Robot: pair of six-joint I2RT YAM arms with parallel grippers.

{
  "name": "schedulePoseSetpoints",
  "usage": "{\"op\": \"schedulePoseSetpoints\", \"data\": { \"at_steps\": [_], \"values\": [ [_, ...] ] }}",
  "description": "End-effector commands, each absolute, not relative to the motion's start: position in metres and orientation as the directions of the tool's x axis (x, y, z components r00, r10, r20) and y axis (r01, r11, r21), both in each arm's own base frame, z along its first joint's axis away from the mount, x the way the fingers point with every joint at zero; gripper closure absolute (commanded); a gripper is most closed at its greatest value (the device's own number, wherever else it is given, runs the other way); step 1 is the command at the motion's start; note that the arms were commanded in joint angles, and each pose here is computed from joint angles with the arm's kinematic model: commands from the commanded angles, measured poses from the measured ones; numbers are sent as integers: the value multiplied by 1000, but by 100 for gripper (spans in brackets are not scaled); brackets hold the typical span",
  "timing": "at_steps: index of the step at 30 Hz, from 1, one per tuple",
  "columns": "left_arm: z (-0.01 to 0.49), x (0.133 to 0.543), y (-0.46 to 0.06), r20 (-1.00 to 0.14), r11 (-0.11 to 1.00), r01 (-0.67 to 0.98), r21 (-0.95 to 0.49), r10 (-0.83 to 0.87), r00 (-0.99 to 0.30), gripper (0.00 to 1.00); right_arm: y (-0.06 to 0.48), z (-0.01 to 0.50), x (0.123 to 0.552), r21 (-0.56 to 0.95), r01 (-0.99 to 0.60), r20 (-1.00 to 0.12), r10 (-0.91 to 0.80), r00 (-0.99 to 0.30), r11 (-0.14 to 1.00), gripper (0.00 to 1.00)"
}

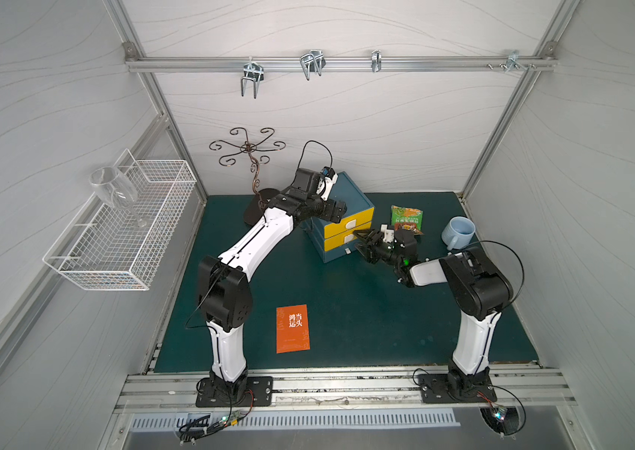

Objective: Take the postcards out of the drawer
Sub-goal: Open the drawer in the storage box.

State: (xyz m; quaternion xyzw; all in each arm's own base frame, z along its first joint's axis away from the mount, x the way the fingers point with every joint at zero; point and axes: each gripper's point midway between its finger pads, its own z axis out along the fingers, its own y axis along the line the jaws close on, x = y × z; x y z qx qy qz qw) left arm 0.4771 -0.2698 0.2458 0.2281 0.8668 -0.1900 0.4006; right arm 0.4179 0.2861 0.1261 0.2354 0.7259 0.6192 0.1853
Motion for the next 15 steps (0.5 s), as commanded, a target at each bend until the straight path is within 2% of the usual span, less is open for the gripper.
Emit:
{"op": "schedulePoseSetpoints", "data": {
  "at_steps": [1,15],
  "values": [
    [222,459,-272,-712,813,550,-189,272,-647,1,289,133,418,993,74,8,580,-815,91,36],
    [219,453,-273,-701,804,557,-208,275,-658,1,303,132,418,997,60,20,571,-821,52,43]
  ]
}}
